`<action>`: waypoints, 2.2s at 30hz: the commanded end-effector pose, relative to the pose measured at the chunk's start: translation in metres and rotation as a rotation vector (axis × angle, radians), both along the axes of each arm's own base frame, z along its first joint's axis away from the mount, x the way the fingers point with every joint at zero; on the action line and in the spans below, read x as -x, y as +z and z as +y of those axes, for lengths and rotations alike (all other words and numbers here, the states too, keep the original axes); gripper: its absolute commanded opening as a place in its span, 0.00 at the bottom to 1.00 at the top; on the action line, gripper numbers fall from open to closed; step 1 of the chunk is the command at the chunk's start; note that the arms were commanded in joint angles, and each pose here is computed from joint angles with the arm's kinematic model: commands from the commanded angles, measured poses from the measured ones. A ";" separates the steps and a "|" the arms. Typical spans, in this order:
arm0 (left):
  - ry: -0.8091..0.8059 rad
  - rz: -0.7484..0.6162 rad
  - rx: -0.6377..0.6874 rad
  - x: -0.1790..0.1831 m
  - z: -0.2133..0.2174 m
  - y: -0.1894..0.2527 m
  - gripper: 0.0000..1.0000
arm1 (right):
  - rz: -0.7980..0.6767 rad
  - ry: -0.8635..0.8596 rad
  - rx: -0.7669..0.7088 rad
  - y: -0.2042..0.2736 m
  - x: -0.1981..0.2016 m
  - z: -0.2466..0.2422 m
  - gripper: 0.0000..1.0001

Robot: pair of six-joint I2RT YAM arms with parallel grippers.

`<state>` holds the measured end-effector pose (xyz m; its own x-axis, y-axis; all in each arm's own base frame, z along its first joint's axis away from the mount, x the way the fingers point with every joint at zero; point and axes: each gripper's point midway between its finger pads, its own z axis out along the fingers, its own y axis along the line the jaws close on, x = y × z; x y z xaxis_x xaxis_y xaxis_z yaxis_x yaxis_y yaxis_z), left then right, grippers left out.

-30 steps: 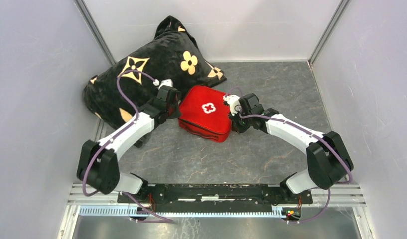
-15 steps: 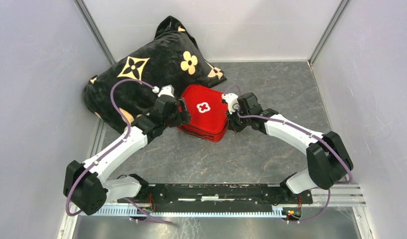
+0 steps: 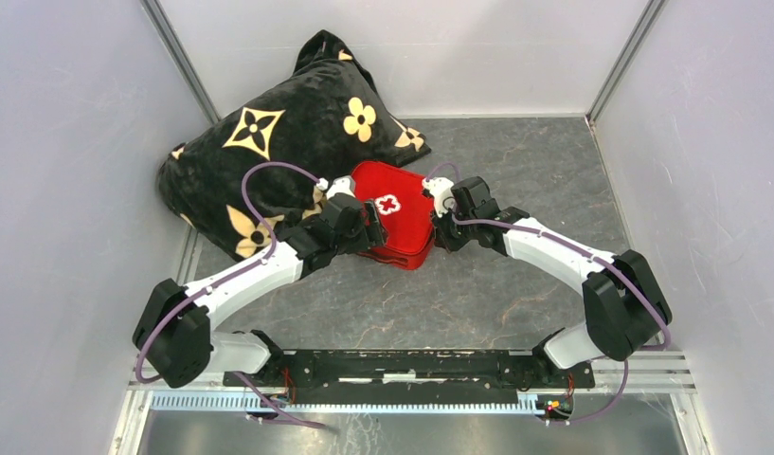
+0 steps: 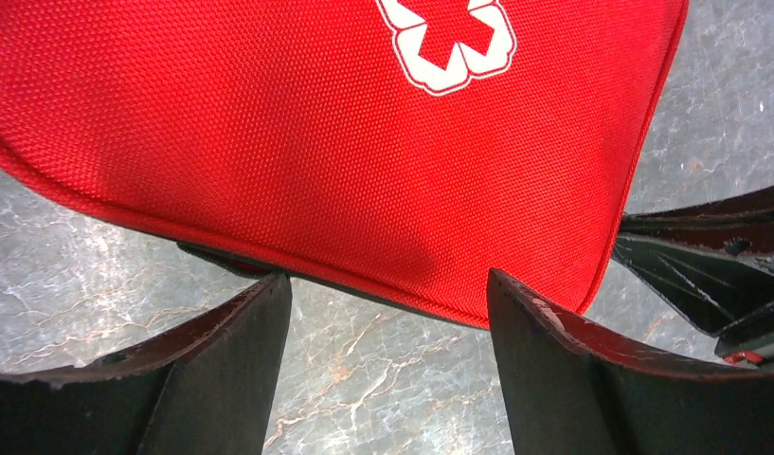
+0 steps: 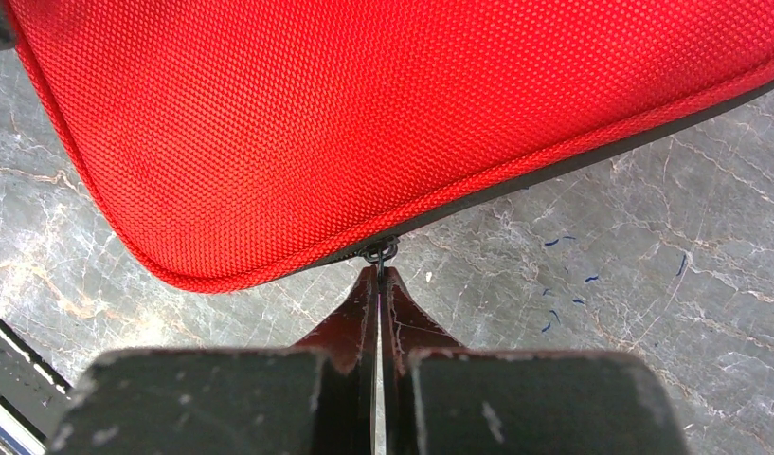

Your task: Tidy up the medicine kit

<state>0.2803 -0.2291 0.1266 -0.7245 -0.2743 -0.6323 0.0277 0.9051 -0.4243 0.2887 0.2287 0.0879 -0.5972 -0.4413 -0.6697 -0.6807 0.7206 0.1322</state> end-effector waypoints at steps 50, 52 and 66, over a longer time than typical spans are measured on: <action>0.086 0.027 0.091 -0.047 -0.023 -0.032 0.02 | -0.115 0.346 -0.188 0.038 0.064 0.105 0.00; 0.089 0.017 0.087 -0.048 -0.021 -0.028 0.02 | -0.126 0.354 -0.118 0.030 0.063 0.096 0.00; 0.081 -0.010 0.104 -0.034 -0.007 0.003 0.09 | -0.143 -0.122 0.189 -0.001 0.022 -0.015 0.00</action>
<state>0.3281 -0.2402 0.1206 -0.6707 -0.4158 -0.6142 -0.0594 0.8555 -0.5143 0.2328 0.2509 0.0750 -0.4730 -0.6208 -0.6252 -0.7717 0.6343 -0.0460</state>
